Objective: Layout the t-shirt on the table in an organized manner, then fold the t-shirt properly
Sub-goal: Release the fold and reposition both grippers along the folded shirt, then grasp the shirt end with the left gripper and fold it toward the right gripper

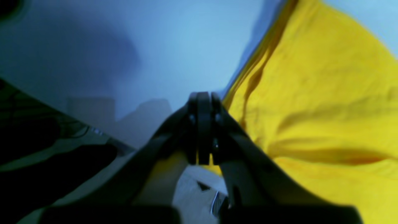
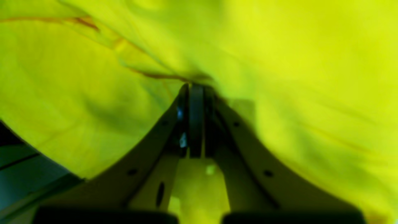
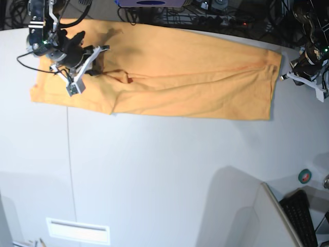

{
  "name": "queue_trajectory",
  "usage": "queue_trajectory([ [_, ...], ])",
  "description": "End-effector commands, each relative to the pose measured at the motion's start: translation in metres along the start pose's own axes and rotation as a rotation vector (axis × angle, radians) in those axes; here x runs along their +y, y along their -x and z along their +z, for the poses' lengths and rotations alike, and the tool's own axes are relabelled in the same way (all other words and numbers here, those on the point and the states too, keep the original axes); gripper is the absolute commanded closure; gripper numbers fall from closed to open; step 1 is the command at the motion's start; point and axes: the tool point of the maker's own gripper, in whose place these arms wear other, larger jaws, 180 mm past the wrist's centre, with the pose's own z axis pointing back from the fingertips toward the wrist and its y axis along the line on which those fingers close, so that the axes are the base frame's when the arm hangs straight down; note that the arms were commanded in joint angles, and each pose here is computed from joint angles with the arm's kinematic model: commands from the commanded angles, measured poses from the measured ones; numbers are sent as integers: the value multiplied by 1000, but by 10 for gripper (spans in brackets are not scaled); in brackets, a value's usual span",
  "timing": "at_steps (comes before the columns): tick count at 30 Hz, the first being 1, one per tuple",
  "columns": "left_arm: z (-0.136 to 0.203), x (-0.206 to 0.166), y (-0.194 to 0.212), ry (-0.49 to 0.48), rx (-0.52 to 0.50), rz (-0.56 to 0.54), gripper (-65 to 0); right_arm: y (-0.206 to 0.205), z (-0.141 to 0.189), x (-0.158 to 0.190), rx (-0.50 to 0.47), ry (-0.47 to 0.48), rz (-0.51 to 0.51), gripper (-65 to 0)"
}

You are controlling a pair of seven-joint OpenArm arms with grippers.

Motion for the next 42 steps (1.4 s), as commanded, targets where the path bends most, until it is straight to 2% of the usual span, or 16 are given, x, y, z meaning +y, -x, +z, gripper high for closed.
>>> queue_trajectory([
  [1,8,-1,-23,3,-70,-28,0,-14,13,0,-51,1,36,0],
  [4,7,-28,-23,76,-70,-95,0,-17,32,-8,-74,40,59,0],
  [6,-1,-57,-24,148,-64,-146,0,-18,38,-34,-84,101,21,0],
  [8,-15,-73,-14,184,-23,-144,0,-12,35,-53,-71,134,-22,0],
  [12,-50,-82,6,207,55,-98,0,5,24,-89,-7,171,-78,0],
  [15,-67,-94,21,231,95,-110,0,17,14,-109,43,180,-111,0],
  [21,-98,-124,23,273,140,-130,0,11,-3,-145,31,200,-165,0],
  [27,-109,-131,-12,263,91,-93,0,-12,-7,-173,-5,225,-183,0],
  [32,-87,-139,-50,289,-31,-120,0,-41,7,-173,-79,241,-119,0],
  [36,-65,-107,-72,243,-130,-80,0,-59,22,-157,-140,242,-42,0],
  [38,-61,-89,-75,213,-146,-48,0,-58,21,-144,-155,226,-41,0],
  [40,-60,-82,-73,223,-147,-53,0,-58,22,-137,-162,220,-38,0],
  [41,-60,-83,-71,242,-146,-66,-94,-57,22,-134,-162,216,-34,0],
  [42,-60,-83,-69,258,-141,-76,-216,-56,22,-132,-159,214,-29,0],
])
